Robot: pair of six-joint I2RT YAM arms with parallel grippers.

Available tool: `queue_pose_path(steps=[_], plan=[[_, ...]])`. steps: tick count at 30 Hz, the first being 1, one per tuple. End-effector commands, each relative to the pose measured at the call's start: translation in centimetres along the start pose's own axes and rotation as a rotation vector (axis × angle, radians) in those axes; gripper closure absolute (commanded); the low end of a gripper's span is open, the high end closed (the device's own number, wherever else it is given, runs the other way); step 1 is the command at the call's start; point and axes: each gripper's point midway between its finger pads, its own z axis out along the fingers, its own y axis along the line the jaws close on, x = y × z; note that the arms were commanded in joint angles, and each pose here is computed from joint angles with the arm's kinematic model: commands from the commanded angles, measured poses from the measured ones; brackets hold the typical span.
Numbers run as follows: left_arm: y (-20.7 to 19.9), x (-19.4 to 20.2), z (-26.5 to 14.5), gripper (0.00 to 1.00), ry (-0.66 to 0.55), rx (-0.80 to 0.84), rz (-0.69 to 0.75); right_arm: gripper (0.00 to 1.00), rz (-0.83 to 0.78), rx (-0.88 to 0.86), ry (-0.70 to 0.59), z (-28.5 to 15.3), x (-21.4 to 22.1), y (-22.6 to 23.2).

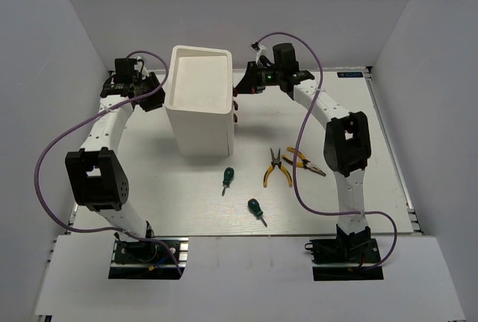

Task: Sort the tools into containers

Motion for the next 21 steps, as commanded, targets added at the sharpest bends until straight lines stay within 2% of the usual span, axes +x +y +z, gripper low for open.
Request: queue_pose_path(steps=[1, 2, 3, 4, 5, 7, 8, 11, 14, 18, 21], plan=[[-1.0, -0.1, -1.0, 0.49, -0.008, 0.036, 0.009, 1.00, -0.096, -0.042, -0.026, 0.8, -1.8, 3.6], [-0.6, -0.3, -1.3, 0.45, -0.019, 0.021, -0.009, 1.00, -0.120, 0.012, -0.013, 0.5, -1.5, 2.9], [0.3, -0.4, -1.2, 0.37, -0.028, -0.029, -0.023, 1.00, -0.154, 0.068, -0.017, 0.0, -1.5, 1.8], [0.5, -0.5, -1.7, 0.32, -0.040, -0.049, -0.023, 1.00, -0.161, 0.158, -0.029, -0.5, -1.8, 0.3], [0.7, -0.6, -2.1, 0.30, -0.046, -0.061, -0.023, 0.98, -0.176, 0.173, -0.017, -0.9, -1.6, -0.2], [1.2, -0.2, -2.0, 0.27, -0.037, -0.087, -0.036, 0.82, -0.205, 0.191, 0.017, -1.2, -0.8, -1.2], [1.3, 0.0, -2.1, 0.27, -0.036, -0.087, -0.036, 0.68, -0.209, 0.197, 0.032, -1.7, -0.3, -1.8], [1.6, -0.2, -2.2, 0.27, -0.040, -0.093, -0.043, 0.53, -0.270, 0.168, 0.072, -2.2, 1.6, -2.9], [1.5, -0.1, -2.2, 0.27, -0.037, -0.085, -0.043, 0.42, -0.313, 0.082, 0.093, -2.6, 2.6, -3.1], [1.9, -0.1, -2.3, 0.25, -0.032, -0.093, -0.051, 0.30, -0.361, 0.006, 0.098, -2.6, 3.0, -3.1], [1.8, 0.0, -2.7, 0.22, -0.032, -0.093, -0.051, 0.26, -0.452, -0.059, 0.075, -2.6, 3.5, -3.6]])
